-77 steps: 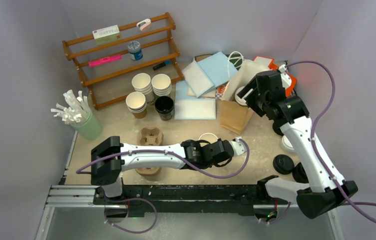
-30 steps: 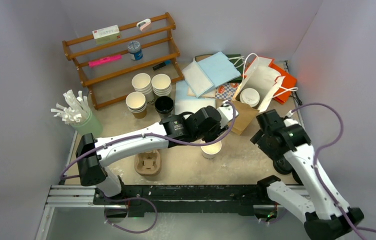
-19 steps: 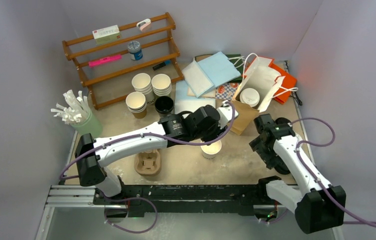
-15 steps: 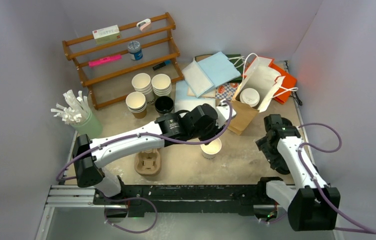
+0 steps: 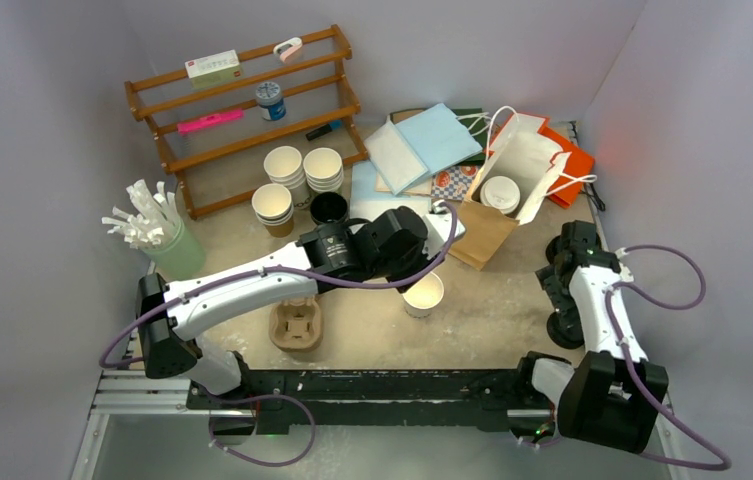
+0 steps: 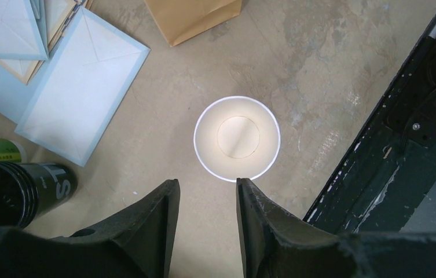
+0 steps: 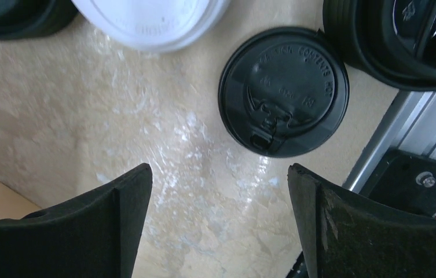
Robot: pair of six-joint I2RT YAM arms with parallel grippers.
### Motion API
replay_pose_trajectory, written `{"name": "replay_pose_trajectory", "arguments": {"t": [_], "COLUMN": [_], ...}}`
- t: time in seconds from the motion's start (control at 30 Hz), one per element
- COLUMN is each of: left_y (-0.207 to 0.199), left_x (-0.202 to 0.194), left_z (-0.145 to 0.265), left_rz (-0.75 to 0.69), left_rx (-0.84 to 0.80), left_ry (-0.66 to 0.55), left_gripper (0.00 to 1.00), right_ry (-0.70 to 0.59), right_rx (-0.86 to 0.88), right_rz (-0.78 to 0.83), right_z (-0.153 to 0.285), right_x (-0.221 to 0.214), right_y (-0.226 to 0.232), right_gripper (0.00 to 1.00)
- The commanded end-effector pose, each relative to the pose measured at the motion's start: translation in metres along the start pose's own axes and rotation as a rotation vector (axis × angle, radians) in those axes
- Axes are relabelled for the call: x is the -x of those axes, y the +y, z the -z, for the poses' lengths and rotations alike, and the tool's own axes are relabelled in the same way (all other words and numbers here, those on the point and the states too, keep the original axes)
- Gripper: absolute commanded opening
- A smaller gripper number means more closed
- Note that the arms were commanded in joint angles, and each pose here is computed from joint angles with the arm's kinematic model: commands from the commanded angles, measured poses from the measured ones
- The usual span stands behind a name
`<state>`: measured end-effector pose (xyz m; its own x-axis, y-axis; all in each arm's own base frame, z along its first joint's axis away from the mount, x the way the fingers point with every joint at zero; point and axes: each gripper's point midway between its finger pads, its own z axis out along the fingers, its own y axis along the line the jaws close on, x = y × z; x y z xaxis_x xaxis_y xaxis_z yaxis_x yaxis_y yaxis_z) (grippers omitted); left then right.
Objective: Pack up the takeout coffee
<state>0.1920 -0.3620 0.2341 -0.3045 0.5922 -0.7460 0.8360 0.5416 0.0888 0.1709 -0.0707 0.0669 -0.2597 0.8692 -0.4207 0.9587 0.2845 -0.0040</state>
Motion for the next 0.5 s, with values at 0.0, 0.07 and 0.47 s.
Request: {"name": "replay_pose_trajectory", "arguments": {"t": [0.0, 0.07, 0.47], "left_y": [-0.002, -0.006, -0.010], "left_x": [0.022, 0.021, 0.014], "left_z": [0.015, 0.014, 0.009], "left_rz": [0.008, 0.022, 0.048], "left_rx": [-0.030, -0.048, -0.059], "left_ry": [-0.052, -0.044, -0.006], "left_gripper": [0.42, 0.42, 0.41], "right_ry": [-0.017, 0.008, 0.059], "right_rx": [0.060, 0.073, 0.134], "right_rz": [-0.010, 0.002, 0.001], "right_z": [-0.007, -0.013, -0.036], "right_x": [0.021, 0.024, 0.026], "right_y": [0.014, 0.018, 0.025], "right_gripper": [0.88, 0.87, 0.76]}}
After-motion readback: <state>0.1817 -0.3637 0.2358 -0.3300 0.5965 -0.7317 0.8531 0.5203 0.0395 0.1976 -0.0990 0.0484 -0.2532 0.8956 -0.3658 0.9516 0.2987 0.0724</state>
